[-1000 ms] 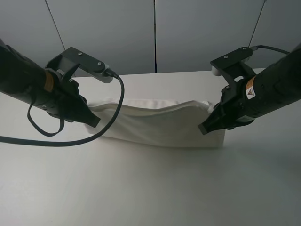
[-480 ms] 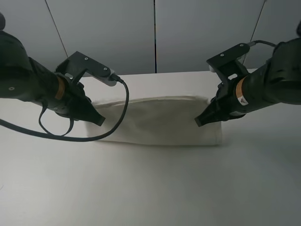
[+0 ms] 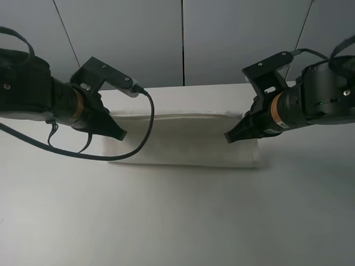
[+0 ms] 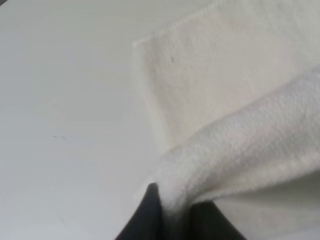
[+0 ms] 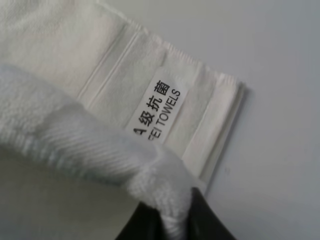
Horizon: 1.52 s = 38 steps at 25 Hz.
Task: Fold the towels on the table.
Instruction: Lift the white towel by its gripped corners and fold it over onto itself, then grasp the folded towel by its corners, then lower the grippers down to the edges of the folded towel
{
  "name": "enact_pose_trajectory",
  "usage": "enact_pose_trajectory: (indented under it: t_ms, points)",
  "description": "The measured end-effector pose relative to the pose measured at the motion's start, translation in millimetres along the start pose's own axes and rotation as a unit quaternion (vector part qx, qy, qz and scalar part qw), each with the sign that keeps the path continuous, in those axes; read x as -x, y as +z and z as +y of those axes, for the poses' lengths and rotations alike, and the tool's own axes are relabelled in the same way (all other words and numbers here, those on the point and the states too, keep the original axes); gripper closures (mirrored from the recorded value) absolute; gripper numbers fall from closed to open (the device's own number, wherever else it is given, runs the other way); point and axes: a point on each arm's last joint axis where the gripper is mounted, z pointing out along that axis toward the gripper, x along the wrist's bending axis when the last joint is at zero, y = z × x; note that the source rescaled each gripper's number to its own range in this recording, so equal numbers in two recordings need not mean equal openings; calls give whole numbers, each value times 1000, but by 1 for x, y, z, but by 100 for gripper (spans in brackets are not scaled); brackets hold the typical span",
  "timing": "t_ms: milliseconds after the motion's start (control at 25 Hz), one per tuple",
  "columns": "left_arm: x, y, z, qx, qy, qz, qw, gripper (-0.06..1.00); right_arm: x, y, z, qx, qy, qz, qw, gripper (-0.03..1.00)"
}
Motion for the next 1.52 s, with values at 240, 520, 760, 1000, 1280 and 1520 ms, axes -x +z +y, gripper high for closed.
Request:
enact_pose_trajectory:
  t_ms: [240, 520, 760, 1000, 1280, 1520]
  points:
    - [3, 14, -2, 3, -5, 13, 1000, 89, -2, 12, -1, 12, 10, -8, 1000, 97]
    - [1, 22, 1, 38, -5, 47, 998, 53, 2, 23, 1, 36, 31, -40, 998, 75]
    - [-12, 20, 4, 60, -37, 119, 990, -2, 5, 22, 3, 55, 85, -56, 993, -1]
    - [-11, 21, 4, 59, -47, 110, 991, -2, 3, 23, 3, 52, 98, -46, 993, -3]
    - [-13, 31, 0, 17, -126, -9, 992, -2, 7, 28, 3, 11, 180, 41, 983, -3]
    - [-48, 34, 8, -31, -137, 3, 990, -2, 26, 32, 10, 8, 229, 86, 970, -3]
